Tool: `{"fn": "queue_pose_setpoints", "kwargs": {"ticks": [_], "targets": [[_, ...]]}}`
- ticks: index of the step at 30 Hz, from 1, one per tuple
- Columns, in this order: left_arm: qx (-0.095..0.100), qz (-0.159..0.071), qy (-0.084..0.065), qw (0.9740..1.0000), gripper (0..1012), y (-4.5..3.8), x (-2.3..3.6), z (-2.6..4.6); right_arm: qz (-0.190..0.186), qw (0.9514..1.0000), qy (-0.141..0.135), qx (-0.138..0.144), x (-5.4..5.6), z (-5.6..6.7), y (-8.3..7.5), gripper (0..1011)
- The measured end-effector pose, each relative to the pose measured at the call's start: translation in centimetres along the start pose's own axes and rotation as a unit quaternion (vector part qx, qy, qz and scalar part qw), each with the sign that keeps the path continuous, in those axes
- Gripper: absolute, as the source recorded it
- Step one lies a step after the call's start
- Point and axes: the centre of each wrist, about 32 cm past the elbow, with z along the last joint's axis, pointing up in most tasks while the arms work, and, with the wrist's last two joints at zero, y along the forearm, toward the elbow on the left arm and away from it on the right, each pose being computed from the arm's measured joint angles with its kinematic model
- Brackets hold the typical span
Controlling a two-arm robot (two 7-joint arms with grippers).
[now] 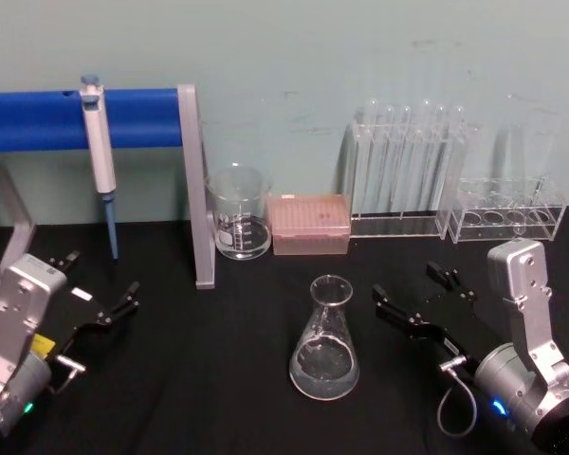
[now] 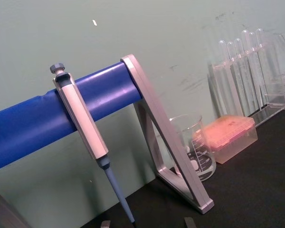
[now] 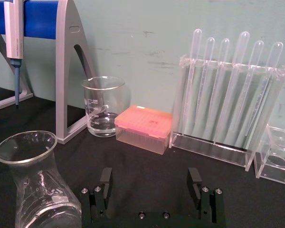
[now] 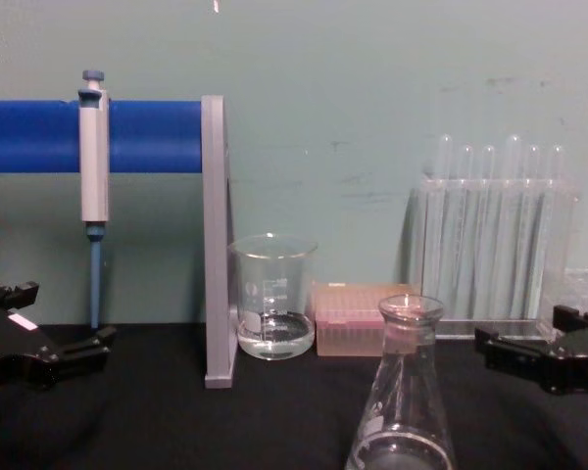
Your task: Grasp the erlenmeyer flask with one hand, shake it three times, then place it back.
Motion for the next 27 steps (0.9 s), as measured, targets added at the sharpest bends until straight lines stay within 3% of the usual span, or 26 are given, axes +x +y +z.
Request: {"fn": "queue_pose_setpoints", "kwargs": {"ticks": [27], "targets": [[0.000,0.000,0.000,1.0000,1001,0.00,0.00,0.00,0.000,1.0000,0.000,0.000,0.00,0.00,0.00,1000]]}}
